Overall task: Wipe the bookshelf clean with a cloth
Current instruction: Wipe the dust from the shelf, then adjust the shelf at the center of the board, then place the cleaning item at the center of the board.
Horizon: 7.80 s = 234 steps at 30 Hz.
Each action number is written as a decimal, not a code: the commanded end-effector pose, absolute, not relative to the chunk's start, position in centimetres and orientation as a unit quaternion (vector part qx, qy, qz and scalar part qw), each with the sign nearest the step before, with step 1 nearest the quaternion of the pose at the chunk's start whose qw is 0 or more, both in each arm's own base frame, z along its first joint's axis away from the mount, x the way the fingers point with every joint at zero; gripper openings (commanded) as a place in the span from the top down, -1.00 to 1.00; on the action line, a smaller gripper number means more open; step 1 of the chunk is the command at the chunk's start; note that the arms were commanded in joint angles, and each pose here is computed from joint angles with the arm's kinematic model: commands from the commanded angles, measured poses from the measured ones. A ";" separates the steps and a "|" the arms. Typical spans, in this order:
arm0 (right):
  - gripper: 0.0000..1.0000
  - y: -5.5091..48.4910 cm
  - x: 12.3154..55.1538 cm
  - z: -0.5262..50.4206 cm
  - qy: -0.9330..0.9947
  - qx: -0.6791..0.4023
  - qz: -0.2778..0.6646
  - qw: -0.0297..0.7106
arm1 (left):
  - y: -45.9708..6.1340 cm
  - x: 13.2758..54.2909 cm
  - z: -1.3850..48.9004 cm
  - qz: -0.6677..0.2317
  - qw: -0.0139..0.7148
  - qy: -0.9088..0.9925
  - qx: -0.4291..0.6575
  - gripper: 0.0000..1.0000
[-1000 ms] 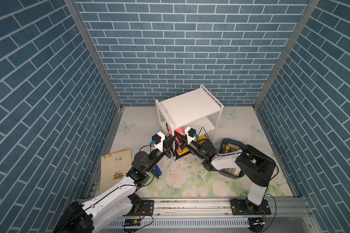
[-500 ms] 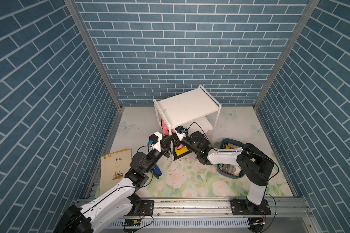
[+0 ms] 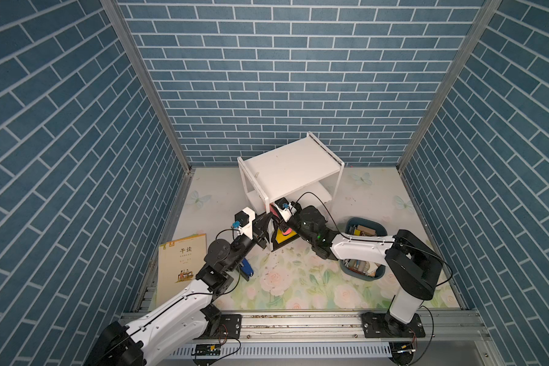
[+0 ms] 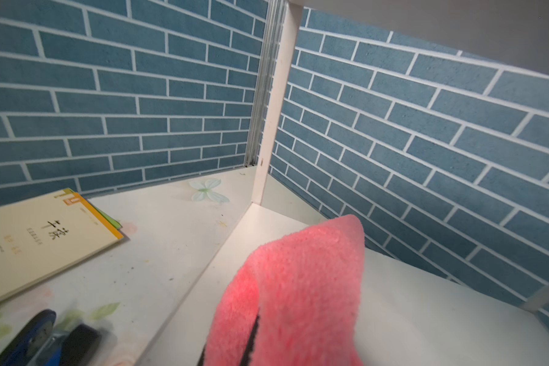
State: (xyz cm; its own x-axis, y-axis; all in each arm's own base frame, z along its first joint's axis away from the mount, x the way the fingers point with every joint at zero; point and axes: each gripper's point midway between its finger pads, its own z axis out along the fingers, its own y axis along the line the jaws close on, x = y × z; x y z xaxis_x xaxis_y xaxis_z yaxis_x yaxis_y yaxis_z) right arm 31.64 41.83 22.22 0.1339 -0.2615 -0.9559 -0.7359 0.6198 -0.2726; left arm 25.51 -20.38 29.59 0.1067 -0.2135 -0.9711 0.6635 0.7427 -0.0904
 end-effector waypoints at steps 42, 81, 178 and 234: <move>1.00 7.9 34.1 27.4 0.758 0.020 0.178 0.627 | -14.2 25.0 28.7 -0.277 0.735 0.617 0.037 1.00; 1.00 31.6 38.1 21.7 0.735 -0.255 0.547 0.309 | -14.4 26.6 26.2 -0.231 0.705 0.669 0.041 1.00; 1.00 12.2 22.8 19.1 0.879 0.012 0.237 0.413 | -18.2 28.4 26.6 -0.306 0.694 0.650 0.051 1.00; 0.70 34.7 18.0 11.3 0.760 -0.409 0.416 0.287 | -26.9 16.2 22.1 -0.283 0.668 0.599 0.338 -0.56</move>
